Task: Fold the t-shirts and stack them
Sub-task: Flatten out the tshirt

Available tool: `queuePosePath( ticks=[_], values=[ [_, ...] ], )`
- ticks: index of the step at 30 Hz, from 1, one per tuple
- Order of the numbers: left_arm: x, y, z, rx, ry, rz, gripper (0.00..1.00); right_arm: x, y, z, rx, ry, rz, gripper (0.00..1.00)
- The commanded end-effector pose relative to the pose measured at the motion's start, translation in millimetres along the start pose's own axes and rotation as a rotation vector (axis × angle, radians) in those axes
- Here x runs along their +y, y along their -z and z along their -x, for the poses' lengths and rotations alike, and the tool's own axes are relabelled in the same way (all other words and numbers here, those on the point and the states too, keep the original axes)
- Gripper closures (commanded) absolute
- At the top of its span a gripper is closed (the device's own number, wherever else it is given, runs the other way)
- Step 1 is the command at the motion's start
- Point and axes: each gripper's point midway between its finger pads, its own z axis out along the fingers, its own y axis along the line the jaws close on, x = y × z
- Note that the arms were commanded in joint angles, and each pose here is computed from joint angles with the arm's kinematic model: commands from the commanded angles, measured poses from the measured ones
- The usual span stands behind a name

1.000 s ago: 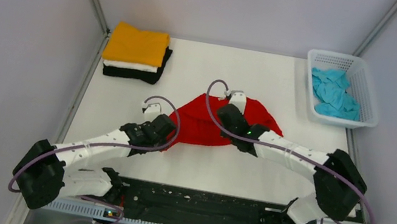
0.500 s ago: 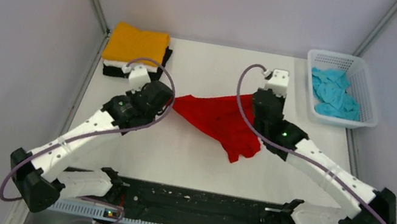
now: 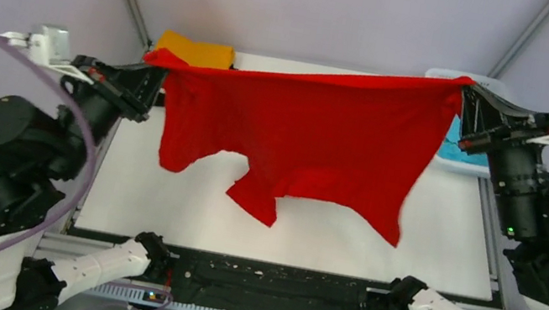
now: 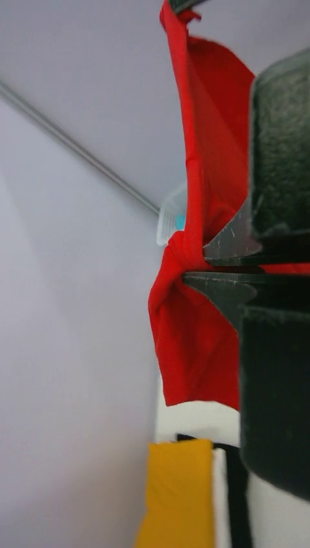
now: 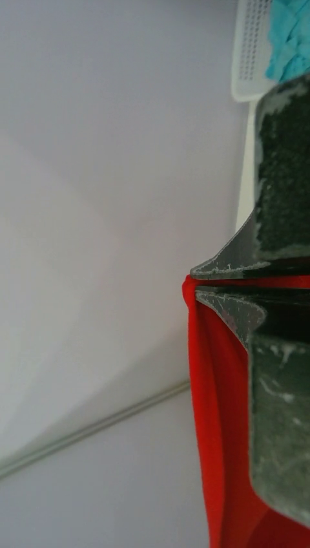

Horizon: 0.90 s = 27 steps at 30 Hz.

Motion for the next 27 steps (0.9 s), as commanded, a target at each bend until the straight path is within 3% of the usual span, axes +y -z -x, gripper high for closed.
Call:
queuePosePath(
  ticks=[1, 7, 11, 14, 16, 18, 23, 27],
  values=[
    [-49.7, 21.1, 52.2, -0.072, -0.098, -0.241, 1.00, 32.3, 24.3, 42.1, -0.054, -0.050, 0.244, 1.00],
    [-66.8, 16.6, 70.0, -0.115, -0.153, -0.299, 1.00, 34.2, 30.2, 63.0, -0.092, -0.057, 0.272, 1.00],
    [-45.7, -39.9, 49.6, -0.087, -0.248, -0.110, 1.00, 9.9, 0.2, 30.4, -0.026, 0.010, 0.064, 1.00],
    [-9.1, -97.0, 24.1, -0.063, -0.366, 0.155, 1.00, -21.0, -21.2, -5.6, 0.024, 0.087, -0.178, 1.00],
    [17.7, -136.4, 1.9, -0.033, -0.442, 0.312, 1.00, -39.6, -34.8, -39.6, 0.057, 0.174, -0.345, 1.00],
    [38.4, -182.8, -33.6, 0.070, -0.456, 0.312, 1.00, -57.6, -47.9, -69.6, 0.092, 0.274, -0.495, 1.00],
    [139.6, -300.6, -131.7, 0.253, -0.500, 0.453, 1.00, -111.6, -113.6, -191.1, 0.282, 0.292, -0.553, 1.00],
    [192.5, -374.4, -212.9, 0.383, -0.498, 0.454, 0.76, -156.8, -155.3, -308.3, 0.459, 0.283, -0.587, 1.00]
  ],
)
